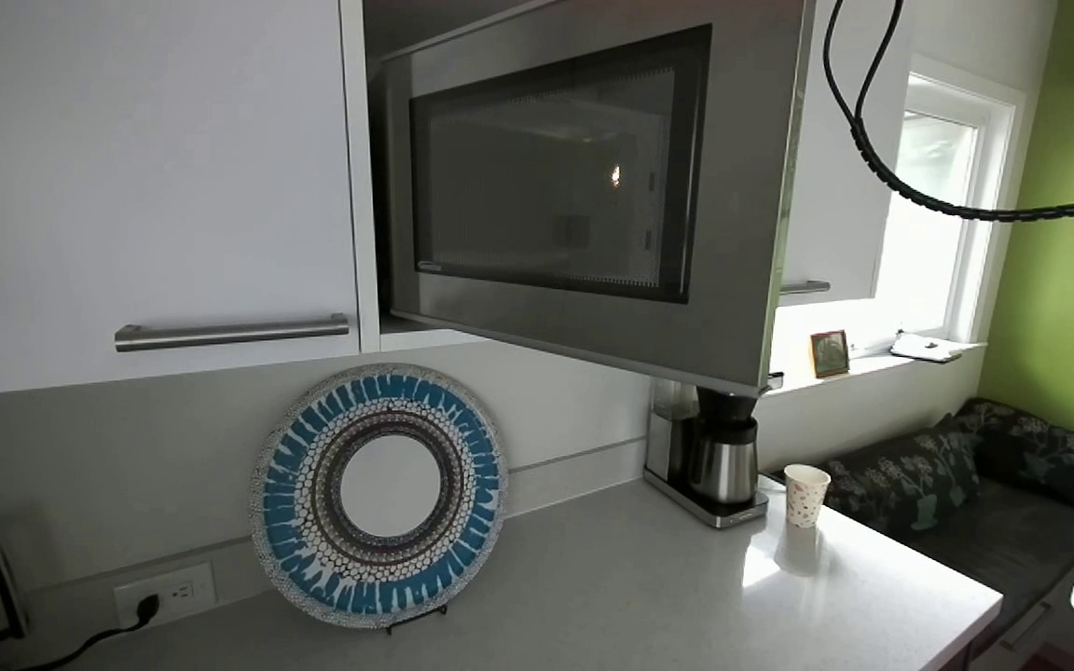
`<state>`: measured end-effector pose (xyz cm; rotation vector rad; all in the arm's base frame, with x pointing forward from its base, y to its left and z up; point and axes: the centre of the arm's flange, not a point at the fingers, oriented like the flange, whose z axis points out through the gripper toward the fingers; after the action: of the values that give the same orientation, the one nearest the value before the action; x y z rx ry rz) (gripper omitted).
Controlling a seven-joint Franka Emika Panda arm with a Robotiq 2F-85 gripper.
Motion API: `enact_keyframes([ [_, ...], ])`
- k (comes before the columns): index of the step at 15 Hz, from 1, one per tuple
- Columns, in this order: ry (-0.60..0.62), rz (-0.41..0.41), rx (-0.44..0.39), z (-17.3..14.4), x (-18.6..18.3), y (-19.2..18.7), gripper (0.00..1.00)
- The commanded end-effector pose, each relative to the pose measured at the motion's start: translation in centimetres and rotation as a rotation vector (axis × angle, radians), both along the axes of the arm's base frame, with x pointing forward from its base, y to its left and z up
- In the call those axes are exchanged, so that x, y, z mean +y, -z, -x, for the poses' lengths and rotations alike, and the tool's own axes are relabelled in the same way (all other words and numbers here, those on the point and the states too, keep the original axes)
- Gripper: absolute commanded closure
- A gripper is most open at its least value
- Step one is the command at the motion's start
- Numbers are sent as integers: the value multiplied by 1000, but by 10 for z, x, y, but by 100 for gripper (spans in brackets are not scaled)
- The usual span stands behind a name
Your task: Put the plate in the microwave and then close the microwave door
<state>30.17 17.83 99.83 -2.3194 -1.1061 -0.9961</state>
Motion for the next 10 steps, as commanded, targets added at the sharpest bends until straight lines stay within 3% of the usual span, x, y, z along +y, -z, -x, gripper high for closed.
enact_keyframes([
  [1,0,4,10,-4,1,3,0],
  [10,2,26,115,-63,11,41,0],
])
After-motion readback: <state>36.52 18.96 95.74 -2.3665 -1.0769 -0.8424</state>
